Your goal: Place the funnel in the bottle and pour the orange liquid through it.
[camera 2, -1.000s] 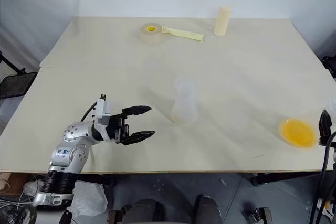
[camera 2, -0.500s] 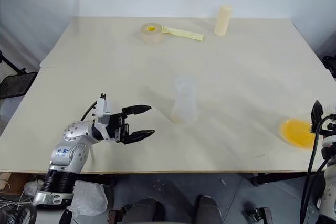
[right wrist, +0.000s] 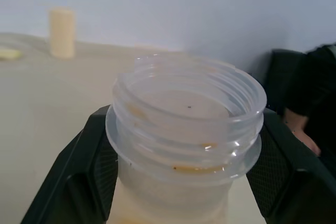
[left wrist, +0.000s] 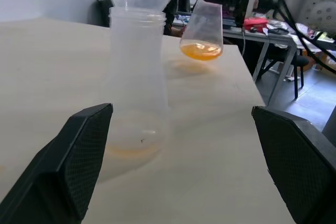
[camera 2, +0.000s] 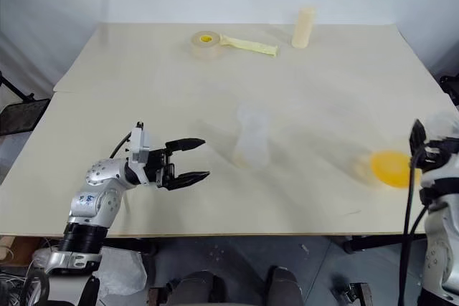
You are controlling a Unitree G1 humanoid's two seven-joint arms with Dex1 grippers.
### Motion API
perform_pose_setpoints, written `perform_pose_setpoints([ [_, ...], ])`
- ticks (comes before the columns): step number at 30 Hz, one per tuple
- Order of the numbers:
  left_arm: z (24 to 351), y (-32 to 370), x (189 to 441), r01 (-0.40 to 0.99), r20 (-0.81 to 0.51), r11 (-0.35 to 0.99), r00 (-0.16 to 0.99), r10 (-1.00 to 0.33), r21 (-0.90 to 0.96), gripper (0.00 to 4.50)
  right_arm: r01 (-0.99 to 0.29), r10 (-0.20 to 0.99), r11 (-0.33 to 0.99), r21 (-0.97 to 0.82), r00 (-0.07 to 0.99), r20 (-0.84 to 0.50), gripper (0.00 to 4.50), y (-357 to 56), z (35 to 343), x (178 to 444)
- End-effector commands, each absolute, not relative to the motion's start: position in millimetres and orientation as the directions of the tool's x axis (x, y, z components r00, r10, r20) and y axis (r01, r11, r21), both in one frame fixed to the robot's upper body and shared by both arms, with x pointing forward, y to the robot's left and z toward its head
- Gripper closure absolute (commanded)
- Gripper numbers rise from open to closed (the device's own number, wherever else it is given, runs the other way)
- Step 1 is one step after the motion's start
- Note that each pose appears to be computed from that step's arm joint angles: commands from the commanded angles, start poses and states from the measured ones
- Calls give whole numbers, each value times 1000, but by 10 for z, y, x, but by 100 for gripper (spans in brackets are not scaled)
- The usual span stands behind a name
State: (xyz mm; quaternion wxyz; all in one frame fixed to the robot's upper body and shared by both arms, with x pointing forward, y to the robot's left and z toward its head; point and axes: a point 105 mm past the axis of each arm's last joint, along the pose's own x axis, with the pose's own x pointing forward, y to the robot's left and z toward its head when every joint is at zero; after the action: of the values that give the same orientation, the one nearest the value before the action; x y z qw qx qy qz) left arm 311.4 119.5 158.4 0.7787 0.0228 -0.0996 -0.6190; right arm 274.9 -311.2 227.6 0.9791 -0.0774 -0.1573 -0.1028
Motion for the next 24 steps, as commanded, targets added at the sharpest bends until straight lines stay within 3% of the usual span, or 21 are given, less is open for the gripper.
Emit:
perform_pose_setpoints([
  [1, 1682, 1247, 3185, 946, 141, 239, 211, -967, 221, 0, 105, -18, 973, -206, 924, 383, 170, -2680, 2546, 2812],
  [8, 1735, 1306, 3299, 945, 155, 217, 183, -971, 245, 0, -11, 196, 895, -445, 907, 373, 170, -2056, 2734, 3047],
  [16, 1800, 1392, 3338, 940, 181, 208, 163, -970, 269, 0, 20, 322, 744, -668, 866, 384, 170, -1671, 2837, 3146],
  [19, 1800, 1401, 3335, 942, 190, 204, 155, -969, 268, 0, 31, 400, 624, -781, 846, 354, 170, -1452, 2820, 3171],
  [24, 1822, 1417, 3352, 939, 213, 210, 154, -965, 273, 0, 162, 455, 433, -886, 810, 370, 170, -1273, 2833, 3247],
])
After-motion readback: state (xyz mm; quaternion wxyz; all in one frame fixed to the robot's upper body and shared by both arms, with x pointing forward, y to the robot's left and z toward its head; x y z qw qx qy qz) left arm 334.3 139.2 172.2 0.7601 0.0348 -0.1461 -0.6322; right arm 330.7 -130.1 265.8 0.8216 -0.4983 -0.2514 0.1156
